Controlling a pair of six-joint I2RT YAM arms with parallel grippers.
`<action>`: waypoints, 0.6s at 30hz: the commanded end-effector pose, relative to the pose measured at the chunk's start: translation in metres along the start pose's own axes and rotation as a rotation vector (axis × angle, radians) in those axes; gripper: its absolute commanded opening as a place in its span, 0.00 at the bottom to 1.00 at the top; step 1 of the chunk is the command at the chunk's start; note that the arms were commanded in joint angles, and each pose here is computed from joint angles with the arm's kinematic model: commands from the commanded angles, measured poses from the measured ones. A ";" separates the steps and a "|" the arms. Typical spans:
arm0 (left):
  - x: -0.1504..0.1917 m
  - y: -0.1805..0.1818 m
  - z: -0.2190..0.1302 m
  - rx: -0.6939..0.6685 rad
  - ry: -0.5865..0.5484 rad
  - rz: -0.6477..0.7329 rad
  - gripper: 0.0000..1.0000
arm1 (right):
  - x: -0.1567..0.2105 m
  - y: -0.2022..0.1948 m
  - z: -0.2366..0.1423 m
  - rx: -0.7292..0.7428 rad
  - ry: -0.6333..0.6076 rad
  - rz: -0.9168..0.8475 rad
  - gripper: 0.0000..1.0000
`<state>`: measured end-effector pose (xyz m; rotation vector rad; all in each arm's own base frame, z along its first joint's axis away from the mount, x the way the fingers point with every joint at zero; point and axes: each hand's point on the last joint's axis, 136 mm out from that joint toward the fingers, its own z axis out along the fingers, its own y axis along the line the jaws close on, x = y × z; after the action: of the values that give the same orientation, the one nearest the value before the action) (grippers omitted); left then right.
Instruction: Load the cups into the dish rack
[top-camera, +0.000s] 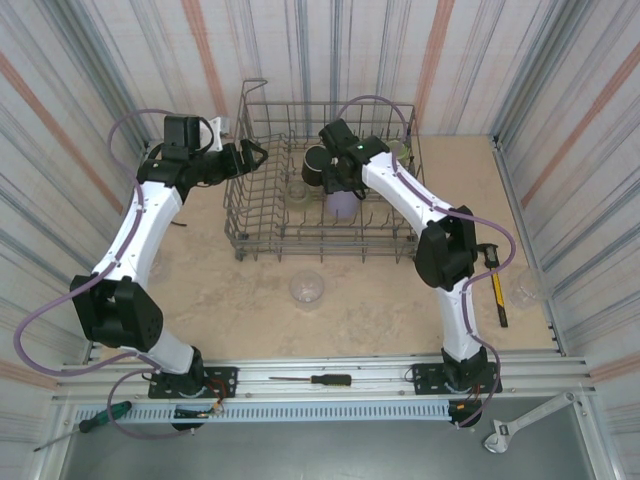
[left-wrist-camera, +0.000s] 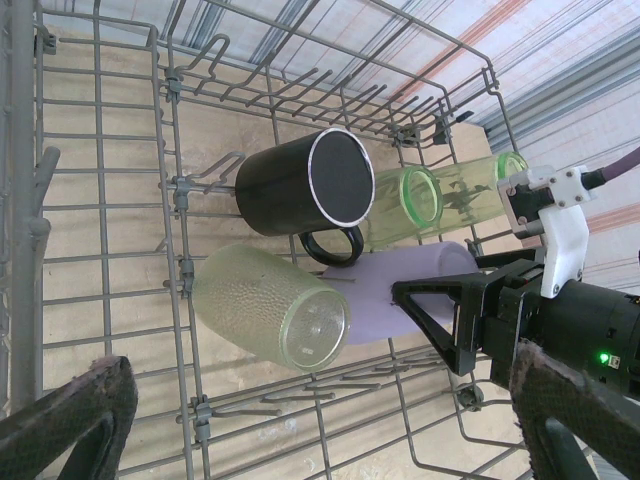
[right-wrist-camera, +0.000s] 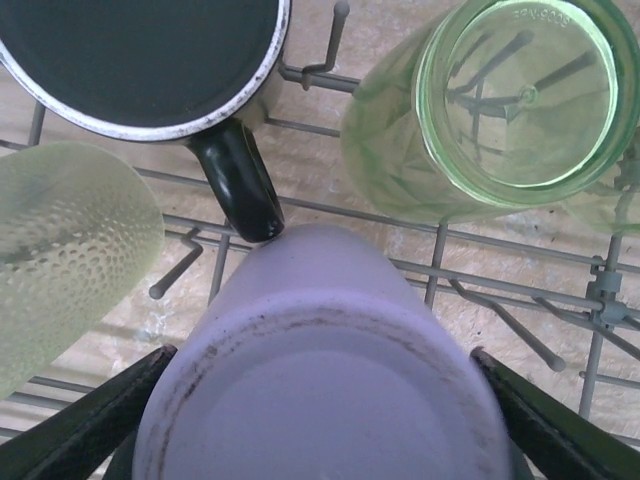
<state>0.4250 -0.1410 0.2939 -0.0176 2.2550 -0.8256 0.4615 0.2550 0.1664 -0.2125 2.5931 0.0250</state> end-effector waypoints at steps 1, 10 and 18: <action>-0.009 -0.007 -0.012 0.015 -0.022 -0.006 0.99 | 0.000 -0.001 -0.004 0.015 0.003 0.006 0.78; -0.009 -0.007 -0.013 0.011 -0.024 -0.007 0.99 | -0.003 -0.003 -0.019 0.020 -0.019 0.010 0.84; -0.009 -0.007 -0.013 0.011 -0.024 -0.008 0.99 | -0.005 0.001 -0.042 -0.020 -0.049 0.024 0.85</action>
<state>0.4250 -0.1410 0.2939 -0.0257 2.2562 -0.8294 0.4565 0.2579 0.1751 -0.2208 2.5785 0.0297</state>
